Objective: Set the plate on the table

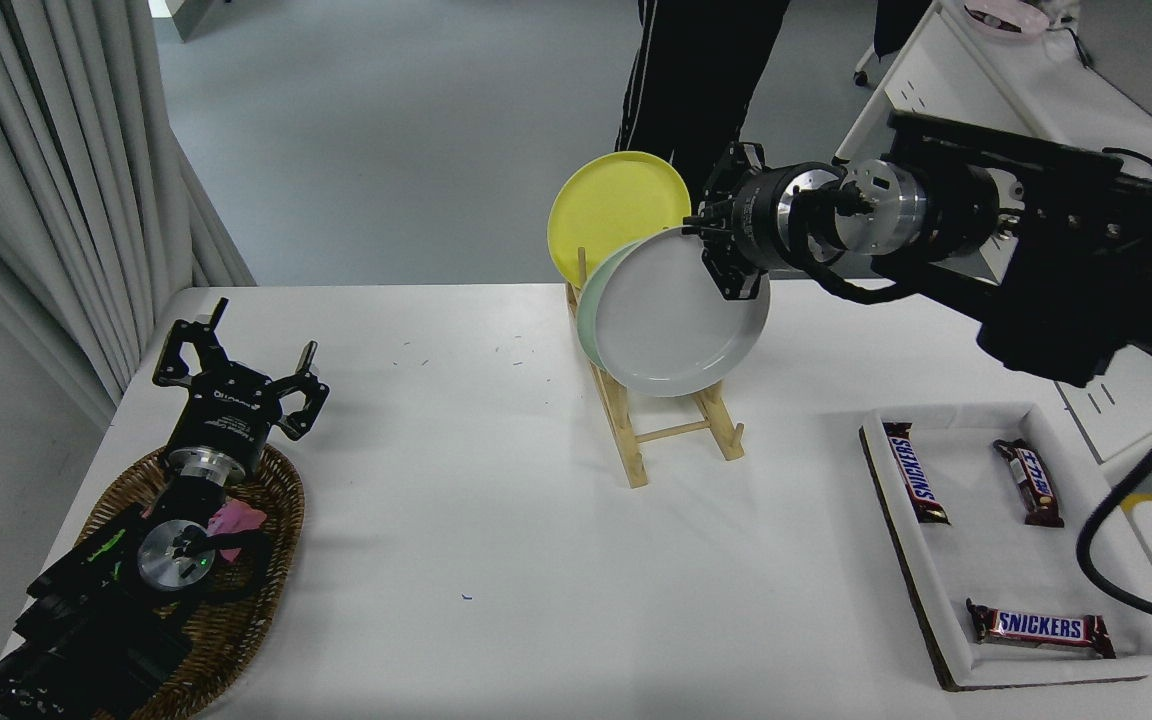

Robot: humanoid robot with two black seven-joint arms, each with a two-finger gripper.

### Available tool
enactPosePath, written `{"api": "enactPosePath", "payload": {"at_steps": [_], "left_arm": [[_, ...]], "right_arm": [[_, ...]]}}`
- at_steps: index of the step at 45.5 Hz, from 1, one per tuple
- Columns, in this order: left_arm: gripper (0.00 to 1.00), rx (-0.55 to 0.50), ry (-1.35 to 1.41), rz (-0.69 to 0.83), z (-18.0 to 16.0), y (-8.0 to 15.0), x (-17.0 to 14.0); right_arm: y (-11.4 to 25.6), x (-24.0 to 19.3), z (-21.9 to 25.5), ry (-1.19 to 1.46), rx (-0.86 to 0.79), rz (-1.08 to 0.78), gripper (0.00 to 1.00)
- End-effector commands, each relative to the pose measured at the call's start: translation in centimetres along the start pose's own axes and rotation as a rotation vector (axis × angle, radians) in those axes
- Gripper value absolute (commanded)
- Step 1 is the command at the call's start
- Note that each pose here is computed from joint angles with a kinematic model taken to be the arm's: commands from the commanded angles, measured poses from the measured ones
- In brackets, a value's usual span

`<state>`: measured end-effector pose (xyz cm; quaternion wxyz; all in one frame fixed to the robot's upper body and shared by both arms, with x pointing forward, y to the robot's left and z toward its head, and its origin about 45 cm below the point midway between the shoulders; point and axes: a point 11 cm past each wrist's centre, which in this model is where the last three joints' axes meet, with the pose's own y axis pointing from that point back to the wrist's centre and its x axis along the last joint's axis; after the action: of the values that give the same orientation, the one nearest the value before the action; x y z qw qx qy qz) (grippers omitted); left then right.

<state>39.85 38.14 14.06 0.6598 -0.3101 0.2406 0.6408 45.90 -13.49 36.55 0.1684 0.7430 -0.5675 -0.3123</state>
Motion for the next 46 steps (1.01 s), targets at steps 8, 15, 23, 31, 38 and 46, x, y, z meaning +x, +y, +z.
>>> {"api": "enactPosePath", "payload": {"at_steps": [8, 15, 23, 31, 38, 46], "left_arm": [[1.0, -0.002, 0.0, 0.0, 0.0, 0.0, 0.0], [1.0, -0.002, 0.0, 0.0, 0.0, 0.0, 0.0], [1.0, -0.002, 0.0, 0.0, 0.0, 0.0, 0.0], [1.0, 0.0, 0.0, 0.0, 0.0, 0.0, 0.0], [1.0, -0.002, 0.0, 0.0, 0.0, 0.0, 0.0], [1.0, 0.0, 0.0, 0.0, 0.0, 0.0, 0.0]], "right_arm": [[4.9, -4.1, 0.4, -0.17, -0.141, -0.093, 0.0], [6.3, -4.5, -0.3, -0.198, -0.146, -0.076, 0.0], [7.1, -5.4, -0.5, -0.172, -0.142, -0.099, 0.0], [6.5, -5.5, 1.2, -0.255, -0.225, -0.15, 0.0], [5.9, -6.6, 2.5, -0.362, -0.283, -0.253, 0.0], [4.5, -5.3, 5.5, -0.486, -0.399, -0.289, 0.0]]}}
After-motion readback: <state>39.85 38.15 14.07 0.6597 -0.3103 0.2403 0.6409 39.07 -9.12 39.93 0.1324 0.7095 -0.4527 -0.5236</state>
